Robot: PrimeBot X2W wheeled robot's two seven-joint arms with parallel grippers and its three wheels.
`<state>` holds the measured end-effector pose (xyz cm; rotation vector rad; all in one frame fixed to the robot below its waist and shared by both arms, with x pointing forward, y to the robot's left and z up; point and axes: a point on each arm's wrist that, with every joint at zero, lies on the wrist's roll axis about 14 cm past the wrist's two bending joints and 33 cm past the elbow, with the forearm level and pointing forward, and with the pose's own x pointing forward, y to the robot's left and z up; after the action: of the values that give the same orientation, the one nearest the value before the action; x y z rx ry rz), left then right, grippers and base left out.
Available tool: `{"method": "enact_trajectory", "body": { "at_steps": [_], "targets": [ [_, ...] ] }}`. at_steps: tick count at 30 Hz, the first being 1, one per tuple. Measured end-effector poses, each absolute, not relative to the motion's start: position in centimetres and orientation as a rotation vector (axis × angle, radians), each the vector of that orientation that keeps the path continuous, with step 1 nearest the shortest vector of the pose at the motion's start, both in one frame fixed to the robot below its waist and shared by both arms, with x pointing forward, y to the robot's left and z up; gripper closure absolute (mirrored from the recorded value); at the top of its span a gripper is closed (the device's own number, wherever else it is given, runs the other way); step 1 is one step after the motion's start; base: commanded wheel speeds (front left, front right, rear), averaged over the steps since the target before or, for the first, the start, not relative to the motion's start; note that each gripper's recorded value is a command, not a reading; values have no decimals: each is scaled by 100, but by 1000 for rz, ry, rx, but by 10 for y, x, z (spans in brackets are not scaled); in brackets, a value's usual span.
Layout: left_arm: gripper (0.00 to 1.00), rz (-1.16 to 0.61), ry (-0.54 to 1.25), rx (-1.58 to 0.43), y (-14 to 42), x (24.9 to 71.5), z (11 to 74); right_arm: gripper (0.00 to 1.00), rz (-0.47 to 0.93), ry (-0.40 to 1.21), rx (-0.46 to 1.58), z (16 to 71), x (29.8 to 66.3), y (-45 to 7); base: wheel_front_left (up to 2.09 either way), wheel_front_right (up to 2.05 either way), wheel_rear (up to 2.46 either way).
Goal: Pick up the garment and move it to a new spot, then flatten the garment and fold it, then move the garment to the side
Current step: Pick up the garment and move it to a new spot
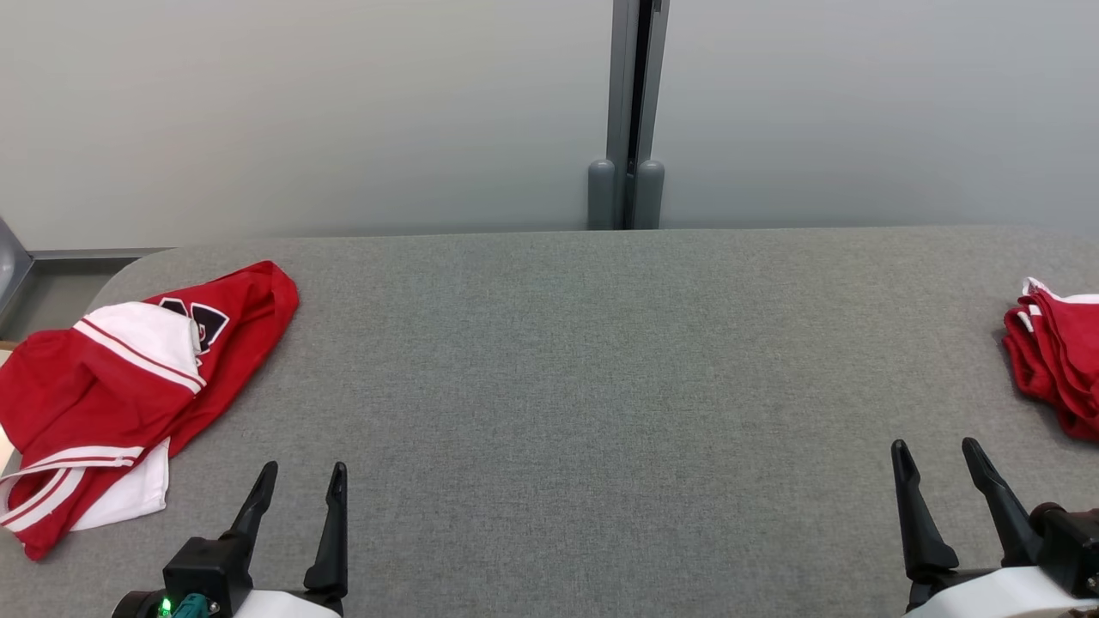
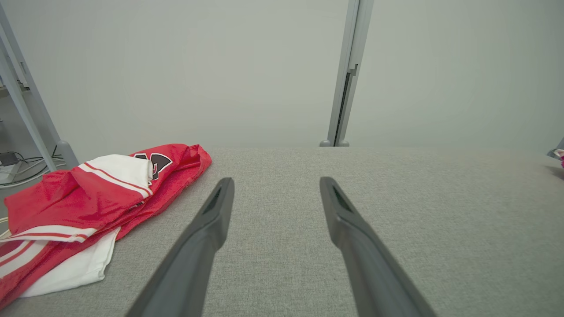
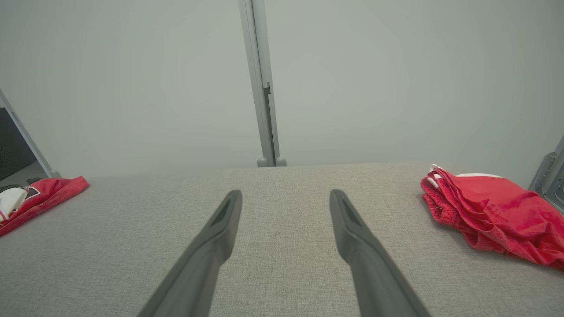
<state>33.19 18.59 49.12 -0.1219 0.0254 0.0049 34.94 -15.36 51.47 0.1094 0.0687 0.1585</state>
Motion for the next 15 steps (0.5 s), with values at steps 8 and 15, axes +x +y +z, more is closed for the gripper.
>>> {"method": "enact_trajectory", "body": {
  "at_steps": [8, 15],
  "targets": [
    [0, 2, 25, -129, 183, 331, 491, 0, 150, 72, 111, 513, 346, -156, 0, 0, 0],
    [0, 11, 11, -131, 185, 331, 494, 0, 156, 67, 109, 515, 348, -154, 0, 0, 0]
  ]
}}
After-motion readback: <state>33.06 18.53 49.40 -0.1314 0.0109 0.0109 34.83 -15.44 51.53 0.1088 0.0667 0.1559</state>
